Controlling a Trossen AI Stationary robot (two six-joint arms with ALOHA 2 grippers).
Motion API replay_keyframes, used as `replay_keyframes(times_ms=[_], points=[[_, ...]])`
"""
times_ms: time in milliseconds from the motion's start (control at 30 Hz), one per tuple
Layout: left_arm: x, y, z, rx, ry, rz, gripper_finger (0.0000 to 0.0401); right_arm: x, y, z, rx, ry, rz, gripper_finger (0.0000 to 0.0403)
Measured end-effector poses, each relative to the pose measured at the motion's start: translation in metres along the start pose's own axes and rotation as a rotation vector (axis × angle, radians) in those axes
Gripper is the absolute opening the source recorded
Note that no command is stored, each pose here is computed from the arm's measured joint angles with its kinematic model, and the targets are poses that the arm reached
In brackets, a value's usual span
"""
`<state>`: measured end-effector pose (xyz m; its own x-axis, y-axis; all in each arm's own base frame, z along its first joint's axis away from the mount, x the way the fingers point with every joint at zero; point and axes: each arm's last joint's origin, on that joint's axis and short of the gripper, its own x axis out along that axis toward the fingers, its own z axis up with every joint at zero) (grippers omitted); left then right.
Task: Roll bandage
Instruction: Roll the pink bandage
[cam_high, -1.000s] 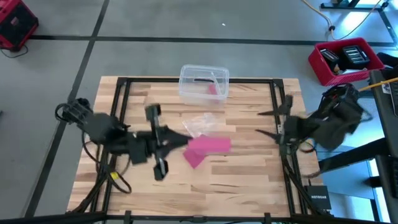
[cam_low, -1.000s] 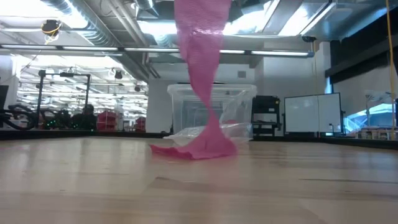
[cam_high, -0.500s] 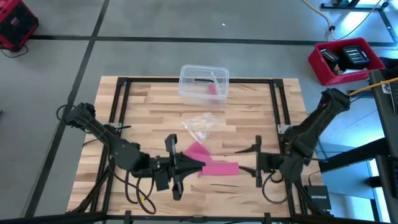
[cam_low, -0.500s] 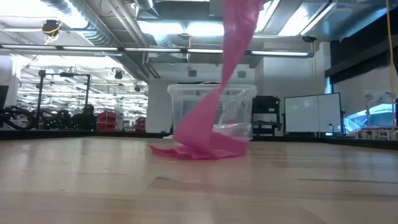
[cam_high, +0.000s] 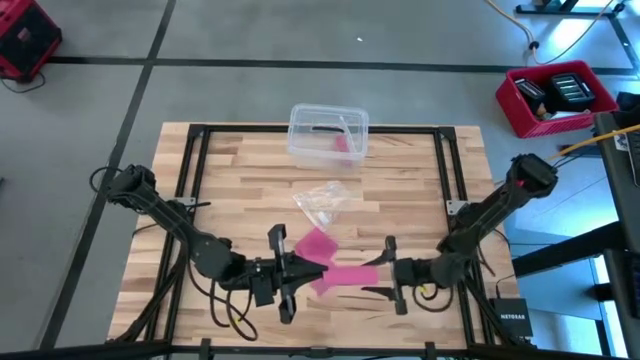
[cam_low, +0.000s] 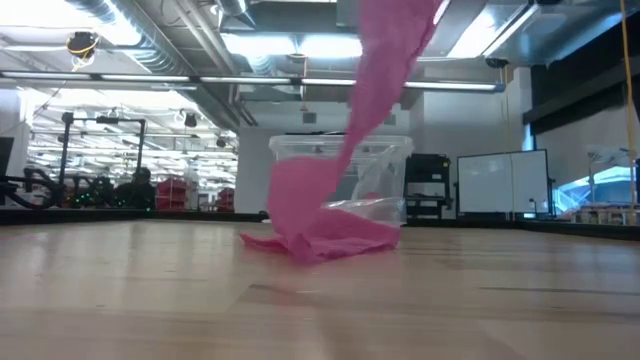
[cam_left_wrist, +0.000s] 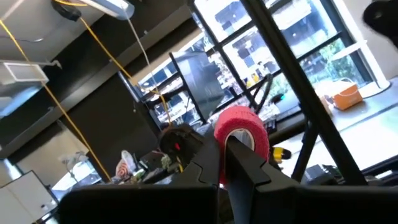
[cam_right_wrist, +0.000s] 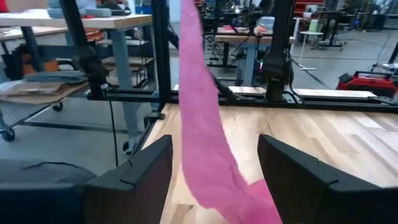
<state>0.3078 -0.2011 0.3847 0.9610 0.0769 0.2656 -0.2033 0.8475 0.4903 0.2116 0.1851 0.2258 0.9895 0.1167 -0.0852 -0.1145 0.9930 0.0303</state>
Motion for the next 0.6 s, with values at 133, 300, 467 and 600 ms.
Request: replay_keyframes(times_ms=[133,300,467,600], points=[[0.0,0.001,0.0,-0.016,0.001,0.011,0.0,0.007,-0.004,0.0,-0.027,-0.02,-0.032,0.0236],[0.0,0.001,0.0,-0.017,0.003,0.009,0.0,0.018,-0.012,0.011,-0.065,-0.043,-0.028,0.0236],[0.001,0.001,-0.001,-0.022,0.008,0.005,0.0,0.024,-0.019,0.014,-0.076,-0.045,0.006,0.0236],[0.001,0.001,-0.001,-0.028,0.006,0.008,0.0,0.026,-0.02,0.014,-0.029,-0.046,0.08,0.0236]])
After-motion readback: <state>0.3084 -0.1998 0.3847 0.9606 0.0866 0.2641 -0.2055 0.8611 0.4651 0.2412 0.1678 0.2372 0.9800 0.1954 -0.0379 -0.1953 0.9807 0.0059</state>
